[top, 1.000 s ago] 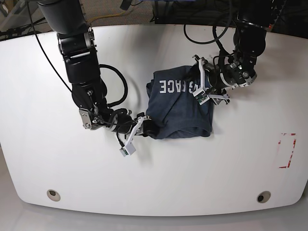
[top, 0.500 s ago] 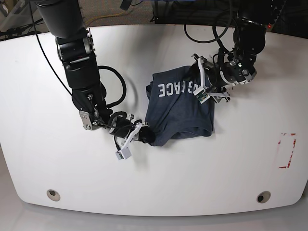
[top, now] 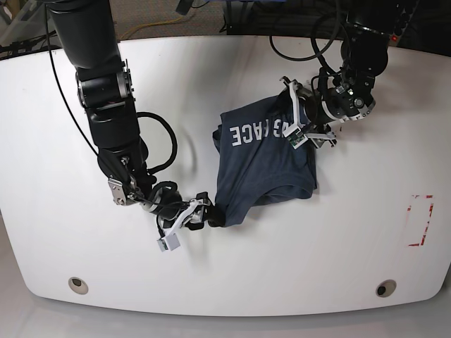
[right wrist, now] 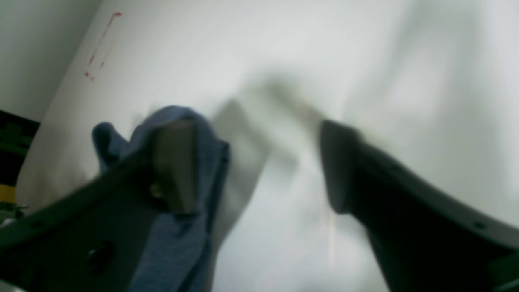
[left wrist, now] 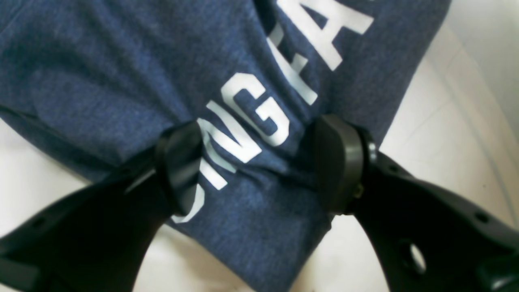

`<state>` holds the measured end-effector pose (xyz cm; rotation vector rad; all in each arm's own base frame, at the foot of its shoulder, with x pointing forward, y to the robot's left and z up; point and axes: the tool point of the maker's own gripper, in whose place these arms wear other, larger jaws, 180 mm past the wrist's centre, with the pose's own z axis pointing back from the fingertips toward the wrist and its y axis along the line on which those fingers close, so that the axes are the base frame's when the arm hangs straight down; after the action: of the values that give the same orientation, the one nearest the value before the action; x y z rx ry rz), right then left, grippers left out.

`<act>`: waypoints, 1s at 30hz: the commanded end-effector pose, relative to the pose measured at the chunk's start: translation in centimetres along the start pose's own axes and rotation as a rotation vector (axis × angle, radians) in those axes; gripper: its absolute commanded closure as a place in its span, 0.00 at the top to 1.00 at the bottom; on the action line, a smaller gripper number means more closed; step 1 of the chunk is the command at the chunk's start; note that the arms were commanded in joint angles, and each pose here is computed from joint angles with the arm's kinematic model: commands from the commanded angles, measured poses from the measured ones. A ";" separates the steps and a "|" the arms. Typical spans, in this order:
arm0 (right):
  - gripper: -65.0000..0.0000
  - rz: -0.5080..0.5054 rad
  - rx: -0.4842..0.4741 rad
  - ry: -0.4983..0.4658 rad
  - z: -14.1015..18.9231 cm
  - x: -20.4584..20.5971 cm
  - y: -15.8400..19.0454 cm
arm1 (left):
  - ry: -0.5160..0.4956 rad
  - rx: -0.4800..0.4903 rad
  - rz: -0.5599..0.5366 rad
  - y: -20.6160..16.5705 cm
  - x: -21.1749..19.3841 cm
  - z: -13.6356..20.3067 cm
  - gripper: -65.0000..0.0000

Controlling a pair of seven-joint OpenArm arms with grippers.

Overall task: Fold the T-shirt properly
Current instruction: 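Tuck and square the folded shirt edges with both grippers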

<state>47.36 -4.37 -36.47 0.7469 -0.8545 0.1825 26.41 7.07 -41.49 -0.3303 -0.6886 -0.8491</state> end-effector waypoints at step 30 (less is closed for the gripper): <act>0.71 0.260 0.207 0.102 7.1 -0.8 6.8 | -0.105 0.139 -0.153 3.4 6.8 3.5 0.60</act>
<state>38.78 -4.37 -32.41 0.7743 -0.7814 0.5389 29.30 7.00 -36.63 -0.2132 -0.7944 -0.9366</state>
